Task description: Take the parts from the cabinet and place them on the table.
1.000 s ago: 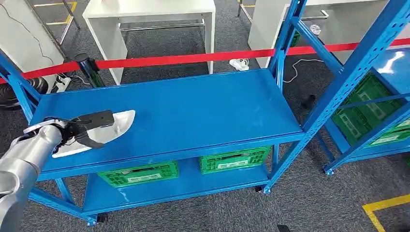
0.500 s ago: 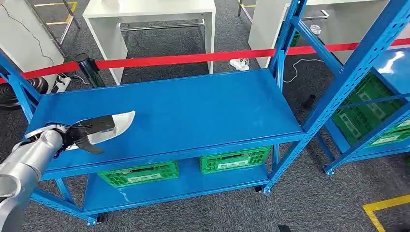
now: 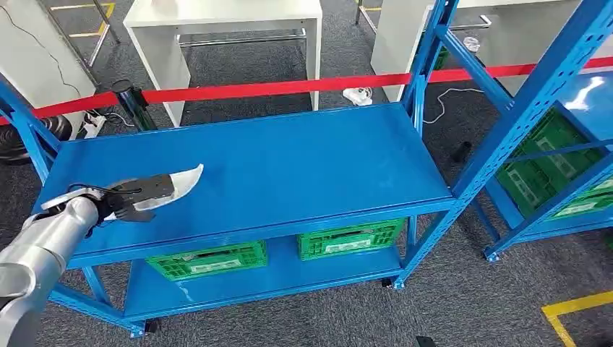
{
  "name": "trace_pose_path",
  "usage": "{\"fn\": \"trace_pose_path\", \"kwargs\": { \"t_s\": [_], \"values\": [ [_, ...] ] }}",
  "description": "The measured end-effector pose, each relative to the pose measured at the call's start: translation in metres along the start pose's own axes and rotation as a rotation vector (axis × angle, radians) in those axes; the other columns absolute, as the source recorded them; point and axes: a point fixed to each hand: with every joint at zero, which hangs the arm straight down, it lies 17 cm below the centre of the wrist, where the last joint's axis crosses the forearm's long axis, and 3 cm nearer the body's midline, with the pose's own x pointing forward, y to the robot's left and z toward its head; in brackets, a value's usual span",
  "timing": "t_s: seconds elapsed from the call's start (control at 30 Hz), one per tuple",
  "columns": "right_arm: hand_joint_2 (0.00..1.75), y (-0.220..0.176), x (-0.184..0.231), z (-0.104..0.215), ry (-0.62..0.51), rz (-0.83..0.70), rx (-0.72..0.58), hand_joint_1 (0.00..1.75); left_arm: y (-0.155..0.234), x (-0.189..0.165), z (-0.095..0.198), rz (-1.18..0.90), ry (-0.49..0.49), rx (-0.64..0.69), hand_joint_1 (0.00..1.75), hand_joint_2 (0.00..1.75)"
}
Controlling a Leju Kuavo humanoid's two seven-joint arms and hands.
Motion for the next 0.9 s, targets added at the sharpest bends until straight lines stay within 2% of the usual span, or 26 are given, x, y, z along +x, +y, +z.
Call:
{"fn": "trace_pose_path", "kwargs": {
  "t_s": [0.9],
  "values": [
    [0.00, -0.002, 0.001, 0.000, -0.001, -0.015, -0.006, 0.00, 0.011, 0.017, -0.004, -0.039, -0.022, 0.044, 1.75, 1.75]
  ]
}}
